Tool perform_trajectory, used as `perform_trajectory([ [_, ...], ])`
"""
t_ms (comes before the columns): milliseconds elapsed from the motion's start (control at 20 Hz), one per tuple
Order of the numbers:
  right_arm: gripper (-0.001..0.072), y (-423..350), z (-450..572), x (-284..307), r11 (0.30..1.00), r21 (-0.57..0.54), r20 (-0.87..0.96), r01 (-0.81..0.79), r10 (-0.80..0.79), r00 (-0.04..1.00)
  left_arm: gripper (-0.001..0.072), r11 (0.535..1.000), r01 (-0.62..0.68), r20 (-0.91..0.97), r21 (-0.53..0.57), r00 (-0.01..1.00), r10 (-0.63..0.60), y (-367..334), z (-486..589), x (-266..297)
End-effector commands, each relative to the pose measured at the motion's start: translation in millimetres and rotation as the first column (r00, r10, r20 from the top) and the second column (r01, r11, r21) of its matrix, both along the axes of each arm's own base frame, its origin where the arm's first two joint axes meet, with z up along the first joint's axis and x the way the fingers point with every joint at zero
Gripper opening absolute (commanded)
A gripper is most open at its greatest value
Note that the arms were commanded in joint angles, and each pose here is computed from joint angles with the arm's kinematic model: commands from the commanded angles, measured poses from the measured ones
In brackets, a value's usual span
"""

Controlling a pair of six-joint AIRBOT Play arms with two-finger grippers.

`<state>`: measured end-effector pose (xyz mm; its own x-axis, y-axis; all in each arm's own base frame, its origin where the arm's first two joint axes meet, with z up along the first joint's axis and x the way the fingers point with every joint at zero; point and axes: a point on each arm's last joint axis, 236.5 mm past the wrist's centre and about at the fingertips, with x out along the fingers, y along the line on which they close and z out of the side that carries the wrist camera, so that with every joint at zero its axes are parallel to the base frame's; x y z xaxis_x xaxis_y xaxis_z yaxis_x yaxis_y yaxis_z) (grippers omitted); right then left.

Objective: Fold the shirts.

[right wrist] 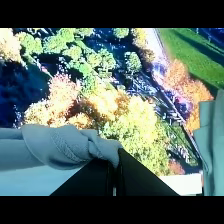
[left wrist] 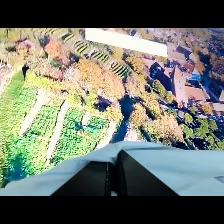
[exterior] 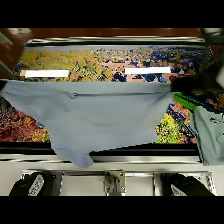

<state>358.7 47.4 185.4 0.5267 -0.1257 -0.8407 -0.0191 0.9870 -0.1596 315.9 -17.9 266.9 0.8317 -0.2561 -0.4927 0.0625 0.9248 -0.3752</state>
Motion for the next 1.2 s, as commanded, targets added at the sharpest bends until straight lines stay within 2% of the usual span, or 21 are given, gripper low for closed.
perform_trajectory([
  [0, 0.0074, 24.4, -75.8, 78.2, 0.999, -0.014, 0.015, -0.053, 0.053, 0.998, 0.0037, 0.995, -0.075, -0.088, -0.068, 0.994, 0.068, 24.8, -67.5, 49.9],
  [150, 0.0075, 27.5, -116.0, 125.3, 0.991, 0.114, 0.065, 0.069, -0.076, 0.995, 0.0037, 0.995, -0.024, -0.204, -0.094, 0.979, 0.004, 18.3, -126.5, 84.4],
  [300, 0.0075, 19.2, -147.2, 139.8, 0.934, 0.268, 0.012, 0.234, -0.246, 0.969, 0.0037, 0.993, 0.038, -0.313, -0.112, 0.947, -0.072, -6.3, -183.9, 106.7],
  [450, 0.0075, 17.2, -175.9, 137.6, 0.900, 0.317, -0.083, 0.300, -0.289, 0.954, 0.0037, 0.986, 0.089, -0.412, -0.138, 0.901, -0.139, -35.4, -233.3, 113.8],
  [600, 0.0076, 31.0, -211.7, 124.9, 0.873, 0.337, -0.216, 0.354, -0.294, 0.931, 0.0038, 0.977, 0.087, -0.524, -0.193, 0.833, -0.177, -60.3, -274.1, 107.0],
  [650, 0.0110, 36.0, -217.4, 123.3, 0.863, 0.351, -0.239, 0.364, -0.293, 0.926, 0.0039, 0.975, 0.086, -0.550, -0.205, 0.814, -0.187, -65.1, -281.7, 103.6],
  [700, 0.0287, 38.6, -217.9, 123.0, 0.857, 0.361, -0.245, 0.367, -0.292, 0.924, 0.0068, 0.974, 0.089, -0.560, -0.208, 0.806, -0.193, -65.7, -284.2, 101.1],
  [750, 0.0557, 36.1, -214.1, 123.8, 0.866, 0.354, -0.231, 0.353, -0.284, 0.930, 0.0216, 0.975, 0.088, -0.562, -0.203, 0.805, -0.190, -60.6, -281.8, 100.3],
  [800, 0.0673, 30.9, -206.5, 123.4, 0.893, 0.332, -0.212, 0.304, -0.243, 0.947, 0.0483, 0.977, 0.086, -0.568, -0.197, 0.802, -0.185, -51.1, -276.0, 98.6],
  [850, 0.0673, 20.4, -197.5, 120.4, 0.925, 0.288, -0.199, 0.247, -0.195, 0.960, 0.0634, 0.978, 0.081, -0.581, -0.193, 0.794, -0.181, -37.3, -267.9, 95.2],
  [950, 0.0673, -25.5, -178.9, 101.3, 0.975, 0.118, -0.218, 0.186, -0.157, 0.963, 0.0633, 0.981, 0.072, -0.625, -0.182, 0.762, -0.171, -2.8, -250.9, 79.4],
  [1000, 0.0671, -60.9, -169.5, 80.2, 0.981, -0.004, -0.264, 0.192, -0.186, 0.946, 0.0632, 0.983, 0.071, -0.649, -0.167, 0.743, -0.164, 17.7, -244.3, 64.7],
  [1050, 0.0636, -94.6, -160.1, 58.1, 0.975, -0.117, -0.316, 0.191, -0.219, 0.923, 0.0631, 0.986, 0.063, -0.673, -0.155, 0.724, -0.152, 36.8, -241.1, 46.0],
  [1100, 0.0513, -124.8, -153.6, 33.8, 0.964, -0.213, -0.388, 0.161, -0.235, 0.891, 0.0603, 0.985, 0.061, -0.691, -0.164, 0.705, -0.159, 46.8, -242.9, 25.5],
  [1150, 0.0504, -143.4, -154.0, 14.1, 0.959, -0.245, -0.448, 0.146, -0.245, 0.860, 0.0586, 0.983, 0.049, -0.705, -0.175, 0.690, -0.161, 52.4, -251.4, 4.3],
])
